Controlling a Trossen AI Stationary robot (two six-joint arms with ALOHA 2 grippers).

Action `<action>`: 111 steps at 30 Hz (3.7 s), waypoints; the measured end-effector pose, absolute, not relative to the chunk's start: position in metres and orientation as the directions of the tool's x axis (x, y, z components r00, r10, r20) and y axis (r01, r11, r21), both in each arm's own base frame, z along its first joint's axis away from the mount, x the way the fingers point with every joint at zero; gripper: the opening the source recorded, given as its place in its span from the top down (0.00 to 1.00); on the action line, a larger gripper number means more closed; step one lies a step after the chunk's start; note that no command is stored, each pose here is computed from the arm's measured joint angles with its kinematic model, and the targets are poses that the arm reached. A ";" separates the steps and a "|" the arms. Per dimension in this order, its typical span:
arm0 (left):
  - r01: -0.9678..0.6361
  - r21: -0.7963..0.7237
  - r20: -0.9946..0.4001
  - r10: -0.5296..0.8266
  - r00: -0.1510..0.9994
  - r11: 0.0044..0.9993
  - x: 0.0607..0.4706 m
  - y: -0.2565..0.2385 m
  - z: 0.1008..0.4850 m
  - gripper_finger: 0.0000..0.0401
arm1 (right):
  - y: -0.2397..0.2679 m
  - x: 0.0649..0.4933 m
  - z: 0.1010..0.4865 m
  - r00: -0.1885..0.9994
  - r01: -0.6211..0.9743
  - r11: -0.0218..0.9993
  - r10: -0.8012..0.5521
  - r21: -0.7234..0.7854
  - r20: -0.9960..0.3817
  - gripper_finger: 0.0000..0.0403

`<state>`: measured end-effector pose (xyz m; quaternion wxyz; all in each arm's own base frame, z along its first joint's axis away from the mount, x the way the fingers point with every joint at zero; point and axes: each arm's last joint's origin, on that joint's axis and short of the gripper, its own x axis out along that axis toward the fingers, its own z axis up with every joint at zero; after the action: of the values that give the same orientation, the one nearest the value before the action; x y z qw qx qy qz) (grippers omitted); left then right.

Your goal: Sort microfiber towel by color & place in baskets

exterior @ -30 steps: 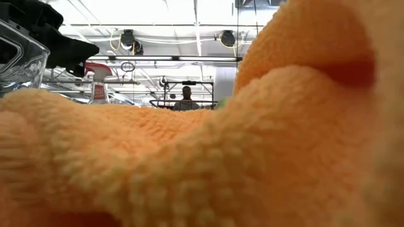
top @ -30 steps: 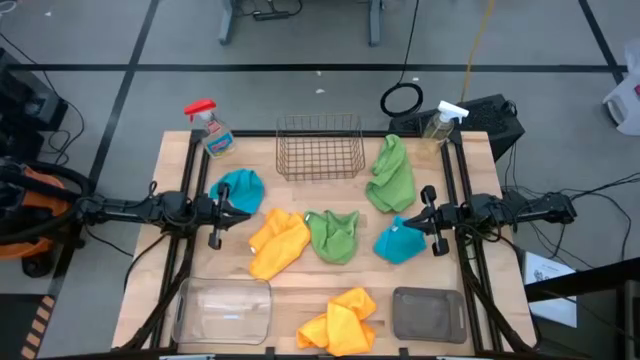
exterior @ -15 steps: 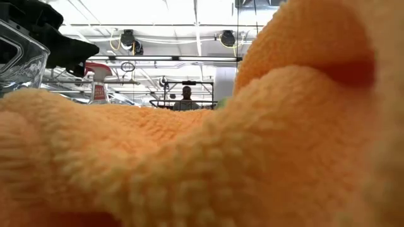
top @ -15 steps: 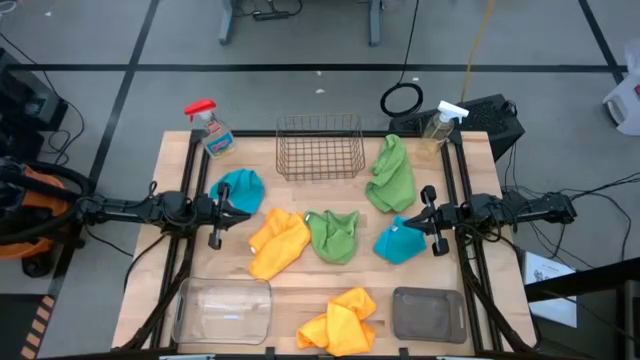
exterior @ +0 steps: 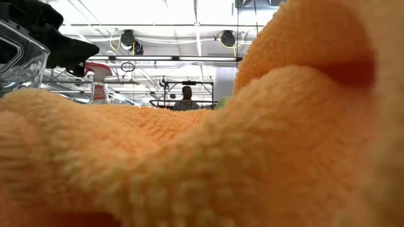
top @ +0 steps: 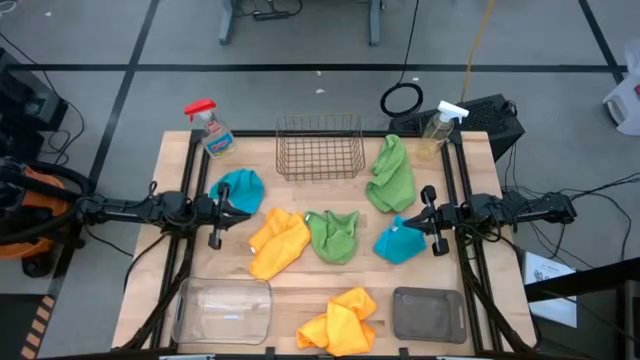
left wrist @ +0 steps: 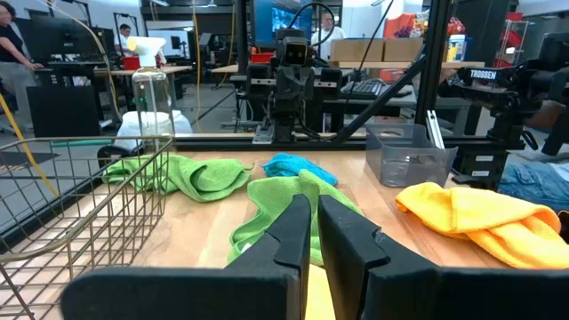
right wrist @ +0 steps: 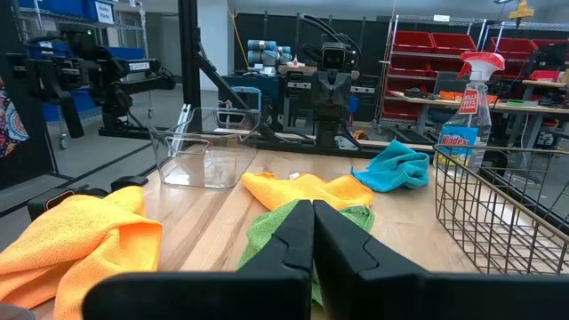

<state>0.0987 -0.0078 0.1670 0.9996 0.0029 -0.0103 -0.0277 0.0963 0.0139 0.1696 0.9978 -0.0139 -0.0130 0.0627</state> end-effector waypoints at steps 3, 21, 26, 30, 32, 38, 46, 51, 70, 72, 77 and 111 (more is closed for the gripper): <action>0.056 0.006 0.021 -0.056 0.998 0.998 0.099 -0.008 0.167 0.92 | 0.014 0.096 0.170 0.992 -0.125 0.992 0.126 -0.029 0.024 1.00; 0.055 0.006 0.020 -0.055 0.998 0.998 0.099 -0.008 0.167 0.92 | 0.014 0.096 0.170 0.992 -0.125 0.992 0.126 -0.029 0.025 1.00; 0.055 0.006 0.020 -0.056 0.998 0.998 0.099 -0.008 0.167 0.92 | 0.014 0.096 0.170 0.992 -0.125 0.992 0.126 -0.029 0.024 1.00; 0.056 0.006 0.021 -0.056 0.998 0.998 0.099 -0.008 0.167 0.92 | 0.014 0.096 0.170 0.992 -0.125 0.992 0.126 -0.029 0.024 1.00; 0.056 0.006 0.021 -0.056 0.998 0.998 0.099 -0.008 0.167 0.92 | 0.014 0.096 0.170 0.992 -0.125 0.992 0.126 -0.029 0.024 1.00; 0.056 0.006 0.021 -0.056 0.998 0.998 0.099 -0.008 0.167 0.92 | 0.014 0.096 0.170 0.992 -0.125 0.992 0.126 -0.029 0.024 1.00; 0.056 0.006 0.021 -0.056 0.998 0.998 0.099 -0.008 0.167 0.92 | 0.014 0.096 0.170 0.992 -0.125 0.992 0.126 -0.029 0.024 1.00; 0.056 0.006 0.021 -0.056 0.998 0.998 0.099 -0.008 0.167 0.92 | 0.014 0.096 0.170 0.992 -0.125 0.992 0.126 -0.029 0.024 1.00; 0.056 0.006 0.022 -0.056 0.998 0.998 0.099 -0.008 0.167 0.92 | 0.014 0.096 0.170 0.992 -0.125 0.992 0.126 -0.029 0.024 1.00; 0.055 0.006 0.022 -0.056 0.998 0.998 0.099 -0.008 0.167 0.92 | 0.014 0.096 0.170 0.992 -0.125 0.992 0.126 -0.029 0.024 1.00; 0.056 0.006 0.022 -0.056 0.998 0.998 0.099 -0.008 0.167 0.92 | 0.014 0.096 0.170 0.992 -0.125 0.992 0.126 -0.029 0.024 1.00; 0.024 -0.030 0.150 -0.019 0.989 0.999 0.088 -0.006 0.212 0.92 | 0.014 0.096 0.170 0.992 -0.120 0.992 0.121 -0.048 0.031 1.00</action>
<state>0.0880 -0.0059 0.2123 0.9970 -0.0157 -0.0748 -0.0108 0.0963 0.0138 0.1703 0.9978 -0.0230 -0.0170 0.0604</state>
